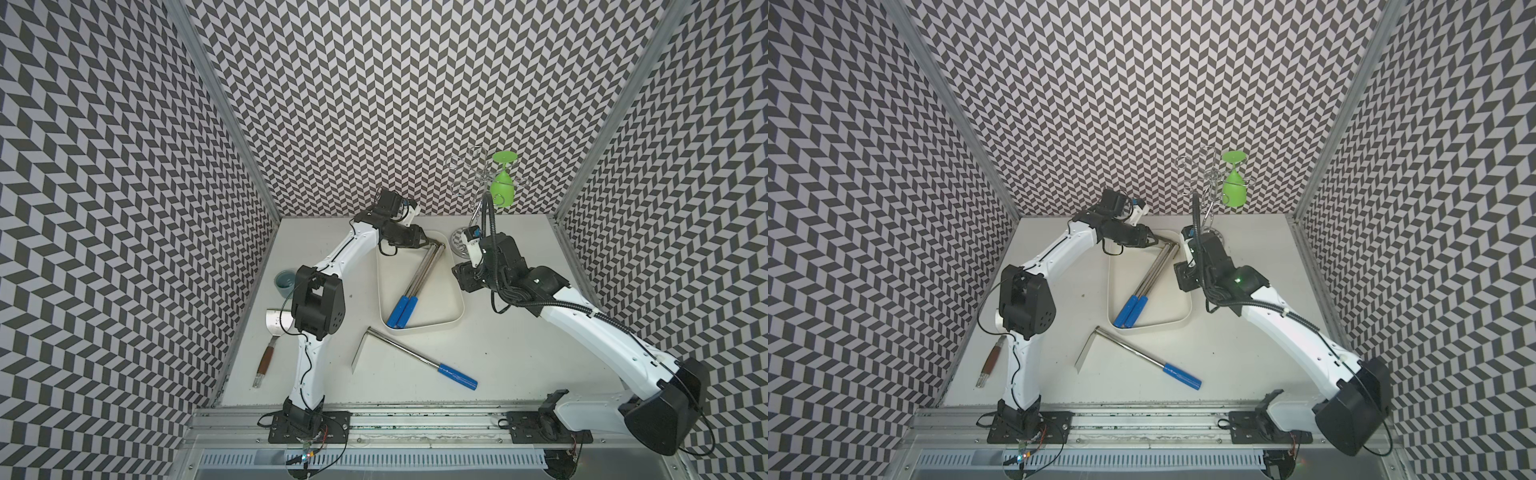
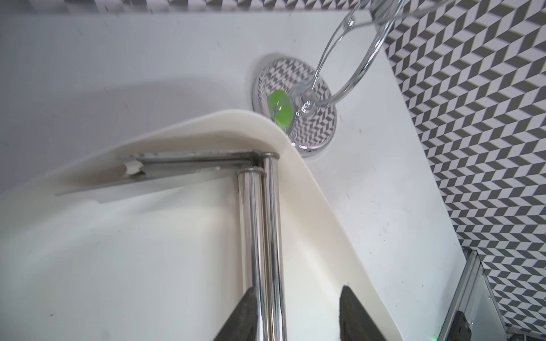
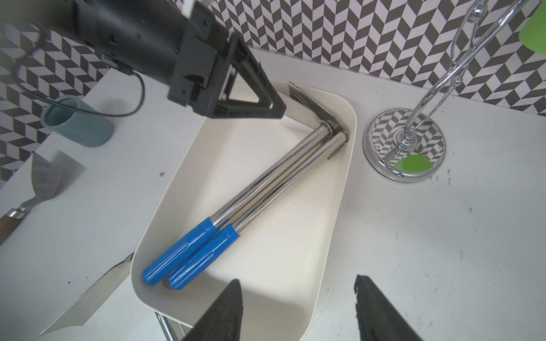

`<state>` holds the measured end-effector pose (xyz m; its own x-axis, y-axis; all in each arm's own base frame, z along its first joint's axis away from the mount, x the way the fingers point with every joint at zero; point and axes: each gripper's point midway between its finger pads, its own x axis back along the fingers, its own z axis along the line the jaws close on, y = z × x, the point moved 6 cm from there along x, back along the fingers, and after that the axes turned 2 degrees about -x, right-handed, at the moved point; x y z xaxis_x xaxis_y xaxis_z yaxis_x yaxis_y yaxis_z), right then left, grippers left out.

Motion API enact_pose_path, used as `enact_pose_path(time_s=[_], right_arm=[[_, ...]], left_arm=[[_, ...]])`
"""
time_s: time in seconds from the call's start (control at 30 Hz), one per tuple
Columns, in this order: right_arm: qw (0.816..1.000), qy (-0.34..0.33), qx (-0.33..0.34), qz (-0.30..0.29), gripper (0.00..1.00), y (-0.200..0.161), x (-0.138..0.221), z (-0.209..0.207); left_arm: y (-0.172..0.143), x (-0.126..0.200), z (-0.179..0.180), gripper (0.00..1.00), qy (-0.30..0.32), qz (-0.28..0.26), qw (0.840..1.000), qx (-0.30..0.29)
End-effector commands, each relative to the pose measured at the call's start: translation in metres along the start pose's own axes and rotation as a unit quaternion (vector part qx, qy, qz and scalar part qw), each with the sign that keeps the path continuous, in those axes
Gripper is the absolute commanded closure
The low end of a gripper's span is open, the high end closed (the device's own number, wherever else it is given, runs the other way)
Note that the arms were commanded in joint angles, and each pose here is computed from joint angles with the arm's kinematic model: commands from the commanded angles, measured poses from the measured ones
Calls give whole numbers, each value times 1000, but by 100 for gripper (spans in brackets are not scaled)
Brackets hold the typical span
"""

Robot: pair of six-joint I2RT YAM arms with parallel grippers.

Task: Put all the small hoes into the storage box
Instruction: Place the hoe in the storage box, then pick up the hoe from the center of the board.

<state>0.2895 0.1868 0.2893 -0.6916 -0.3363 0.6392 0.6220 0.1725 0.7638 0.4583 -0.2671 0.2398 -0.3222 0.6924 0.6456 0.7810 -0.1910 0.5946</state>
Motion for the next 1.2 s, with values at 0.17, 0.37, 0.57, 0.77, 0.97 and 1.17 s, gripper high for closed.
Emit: enact_pose_path(time_s=[0.17, 0.37, 0.57, 0.77, 0.97, 1.17], right_arm=[[999, 34, -14, -22, 39, 10, 0, 9], [998, 63, -17, -16, 40, 6, 4, 19], [993, 116, 17, 15, 40, -20, 1, 49], [989, 134, 39, 47, 42, -42, -7, 61], [982, 129, 88, 104, 42, -88, -21, 91], [975, 106, 138, 140, 39, -135, -25, 112]], left_arm=[[29, 66, -13, 54, 73, -92, 993, -32], [17, 113, -8, 54, 120, -133, 984, -10], [-21, 166, -4, 52, 167, -176, 970, 28], [-60, 201, 11, 48, 200, -196, 958, 60], [-84, 222, 37, 47, 230, -207, 947, 82], [-97, 222, 39, 46, 237, -192, 949, 82]])
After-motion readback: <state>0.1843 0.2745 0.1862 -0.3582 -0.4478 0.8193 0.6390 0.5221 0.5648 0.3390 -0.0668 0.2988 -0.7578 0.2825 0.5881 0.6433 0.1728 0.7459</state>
